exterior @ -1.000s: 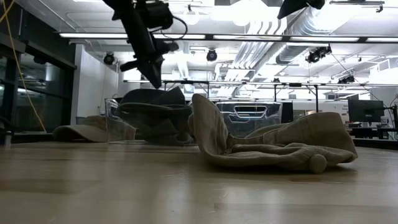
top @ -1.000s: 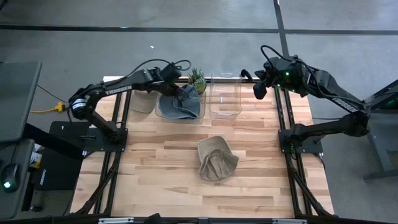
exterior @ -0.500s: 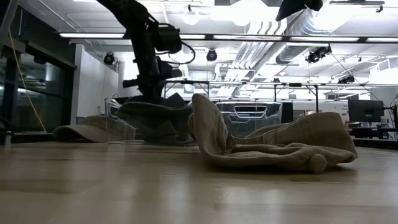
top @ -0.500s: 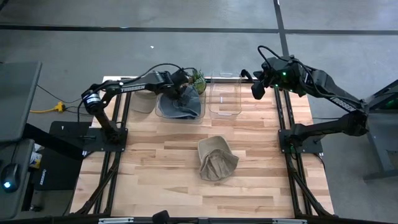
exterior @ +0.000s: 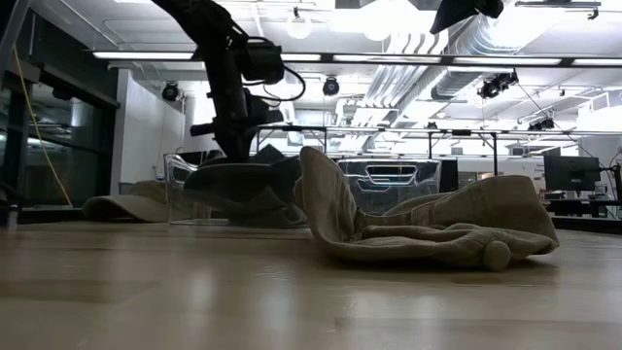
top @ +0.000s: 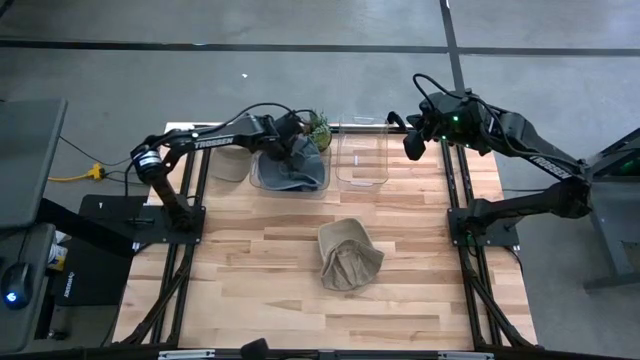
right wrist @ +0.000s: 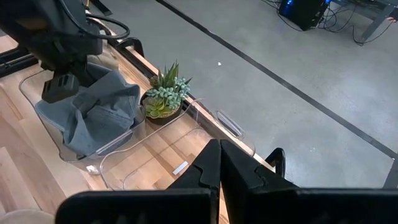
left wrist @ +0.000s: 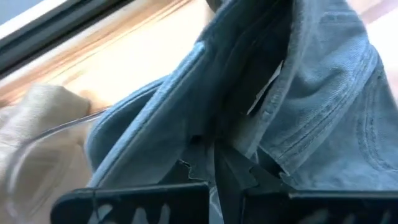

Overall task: Pick & Place hat
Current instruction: Put the gray cap into the left transparent bin, then put the top brown cap into the right transparent bin

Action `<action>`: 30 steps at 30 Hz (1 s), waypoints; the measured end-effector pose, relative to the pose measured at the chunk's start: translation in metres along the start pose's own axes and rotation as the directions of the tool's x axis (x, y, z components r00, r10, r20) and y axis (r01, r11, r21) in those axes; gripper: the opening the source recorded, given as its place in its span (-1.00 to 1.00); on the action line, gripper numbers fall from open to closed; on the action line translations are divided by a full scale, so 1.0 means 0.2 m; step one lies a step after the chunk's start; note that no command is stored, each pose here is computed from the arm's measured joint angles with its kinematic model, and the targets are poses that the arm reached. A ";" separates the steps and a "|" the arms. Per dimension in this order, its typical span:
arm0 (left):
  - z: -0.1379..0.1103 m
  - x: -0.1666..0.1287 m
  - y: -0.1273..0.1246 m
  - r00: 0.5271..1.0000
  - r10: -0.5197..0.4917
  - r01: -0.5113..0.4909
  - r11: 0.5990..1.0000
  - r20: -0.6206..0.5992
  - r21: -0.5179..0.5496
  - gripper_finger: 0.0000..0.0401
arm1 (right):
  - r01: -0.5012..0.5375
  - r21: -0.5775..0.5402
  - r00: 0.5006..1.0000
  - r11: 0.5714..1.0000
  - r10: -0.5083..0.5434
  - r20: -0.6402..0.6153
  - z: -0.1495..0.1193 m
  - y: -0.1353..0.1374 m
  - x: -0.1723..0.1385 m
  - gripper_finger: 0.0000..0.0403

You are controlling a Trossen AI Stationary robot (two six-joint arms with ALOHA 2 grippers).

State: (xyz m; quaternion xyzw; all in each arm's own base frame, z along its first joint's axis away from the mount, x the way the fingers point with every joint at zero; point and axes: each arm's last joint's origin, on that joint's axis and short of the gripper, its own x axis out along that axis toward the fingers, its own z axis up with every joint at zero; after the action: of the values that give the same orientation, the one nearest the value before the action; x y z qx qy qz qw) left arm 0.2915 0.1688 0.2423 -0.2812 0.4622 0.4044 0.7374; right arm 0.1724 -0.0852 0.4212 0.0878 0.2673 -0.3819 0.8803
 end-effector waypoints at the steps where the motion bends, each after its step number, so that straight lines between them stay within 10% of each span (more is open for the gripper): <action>1: 0.00 -0.01 0.00 1.000 0.000 0.000 1.000 0.007 -0.001 -1.00 | -0.001 0.000 1.000 1.000 0.001 0.000 0.00 0.00 0.00 -1.00; 30: -0.13 -0.54 0.20 0.992 0.097 -0.088 0.990 0.078 -0.112 -1.00 | -0.028 -0.034 0.998 0.999 0.026 -0.060 -0.03 0.00 0.00 -1.00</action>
State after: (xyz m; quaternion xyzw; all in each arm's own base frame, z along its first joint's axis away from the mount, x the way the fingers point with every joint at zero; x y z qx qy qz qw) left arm 0.2191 0.1322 0.3276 -0.2819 0.4209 0.4740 0.7202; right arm 0.1699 -0.0830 0.4167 0.0874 0.2985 -0.3628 0.8784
